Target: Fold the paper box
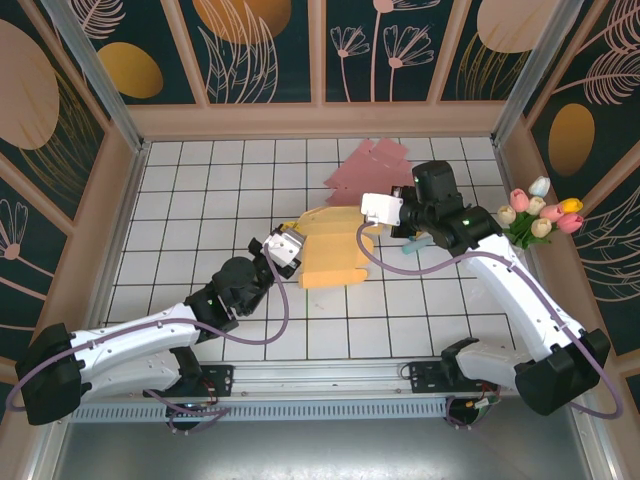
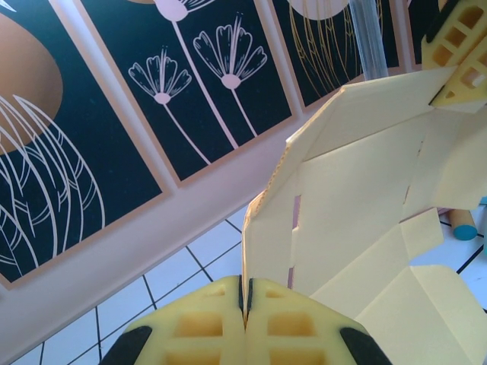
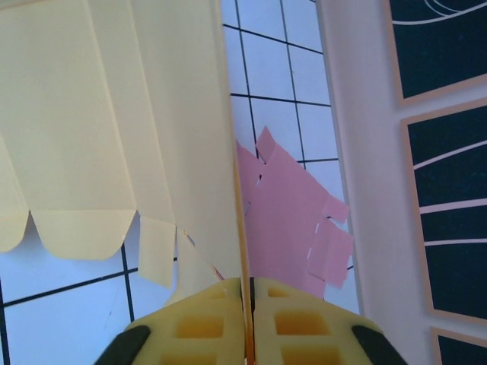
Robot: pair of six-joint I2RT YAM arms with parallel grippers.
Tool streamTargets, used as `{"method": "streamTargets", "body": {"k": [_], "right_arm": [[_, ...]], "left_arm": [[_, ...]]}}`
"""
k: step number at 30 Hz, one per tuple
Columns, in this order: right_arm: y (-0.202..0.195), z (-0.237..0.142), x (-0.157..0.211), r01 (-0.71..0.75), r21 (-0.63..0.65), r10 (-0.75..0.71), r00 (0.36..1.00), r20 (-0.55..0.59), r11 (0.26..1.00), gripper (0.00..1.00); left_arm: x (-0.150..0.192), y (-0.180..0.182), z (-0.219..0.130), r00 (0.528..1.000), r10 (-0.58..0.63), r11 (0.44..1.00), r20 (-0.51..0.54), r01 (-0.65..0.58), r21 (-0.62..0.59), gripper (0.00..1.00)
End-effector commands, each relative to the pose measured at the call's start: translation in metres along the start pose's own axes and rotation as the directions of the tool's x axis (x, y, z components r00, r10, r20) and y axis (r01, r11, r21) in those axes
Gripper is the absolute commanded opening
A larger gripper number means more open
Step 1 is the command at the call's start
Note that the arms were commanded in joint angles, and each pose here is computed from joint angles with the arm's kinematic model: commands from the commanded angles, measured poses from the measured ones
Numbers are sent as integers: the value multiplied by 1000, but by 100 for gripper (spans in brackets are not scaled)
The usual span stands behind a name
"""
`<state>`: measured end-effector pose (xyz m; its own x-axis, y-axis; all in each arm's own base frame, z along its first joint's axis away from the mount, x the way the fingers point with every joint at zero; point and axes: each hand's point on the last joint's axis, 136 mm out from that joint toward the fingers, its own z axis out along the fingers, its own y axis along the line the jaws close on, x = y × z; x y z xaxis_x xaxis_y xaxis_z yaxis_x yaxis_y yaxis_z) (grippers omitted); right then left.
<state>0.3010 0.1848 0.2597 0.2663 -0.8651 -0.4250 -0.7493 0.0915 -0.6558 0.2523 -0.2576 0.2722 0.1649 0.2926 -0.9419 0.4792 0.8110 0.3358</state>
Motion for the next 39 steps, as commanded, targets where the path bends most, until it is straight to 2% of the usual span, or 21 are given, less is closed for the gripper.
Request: {"method": "streamTargets", "body": {"k": [1,3,5,6,8,10,12,14,16,17,19,23,26,28,30,32,35,39], "right_arm": [[-3,-4,0,-15,-7,15,1000,-2,1000,0],[-5,-4,1,-19,-6,19,1000,-12,1000,0],[-13,-6,0,-57,-2,57,998,-23,998,0],[-17,-6,-1,-77,-1,77,997,-30,997,0],[-25,-6,1,-101,4,101,993,-59,995,0],[-32,-3,4,-119,16,120,989,-92,993,0],[-35,-1,3,-138,6,138,986,-91,990,0],[-40,1,-4,-149,-26,146,986,-74,989,0],[-28,3,-15,-133,-149,125,990,-63,980,0],[-25,2,-21,-127,-197,117,991,-64,972,0],[-32,0,-33,-140,-239,128,990,-65,961,0],[-44,-9,-49,-117,-231,109,993,-48,966,0],[-32,-14,-39,-53,-202,26,991,-135,978,0],[-20,-24,-32,-1,-166,-34,978,-208,986,0],[-6,-33,-31,53,-157,-90,968,-235,986,0],[7,-45,-41,77,-166,-109,975,-194,983,0],[25,-58,-56,78,-207,-106,987,-124,975,0],[57,-47,-54,67,-334,-121,982,-143,940,0]], "left_arm": [[-7,1,-3,999,-30,1000,35,29,8,0],[-7,4,-3,999,-36,999,27,37,-11,1],[-13,14,-5,998,-54,998,21,54,-42,33],[-19,22,-9,997,-79,995,23,80,-63,36],[-35,52,-23,979,-191,966,66,199,-164,34],[-39,84,-46,928,-344,892,142,371,-259,32],[-37,95,-62,850,-487,815,199,524,-246,31],[-36,92,-68,779,-588,758,218,625,-187,27],[-34,94,-67,716,-665,690,212,698,-190,23],[-34,94,-65,700,-683,671,207,714,-200,23],[-35,95,-58,701,-684,662,202,713,-231,27],[-41,106,-52,727,-644,657,238,685,-315,24],[-52,116,-50,742,-621,649,253,667,-365,18],[-64,117,-48,744,-622,658,246,666,-352,17],[-71,115,-49,737,-632,667,240,675,-317,17],[-70,116,-54,728,-641,663,245,685,-302,18],[-60,121,-60,735,-639,652,227,674,-346,19],[-53,124,-69,728,-654,644,206,678,-355,19]]}}
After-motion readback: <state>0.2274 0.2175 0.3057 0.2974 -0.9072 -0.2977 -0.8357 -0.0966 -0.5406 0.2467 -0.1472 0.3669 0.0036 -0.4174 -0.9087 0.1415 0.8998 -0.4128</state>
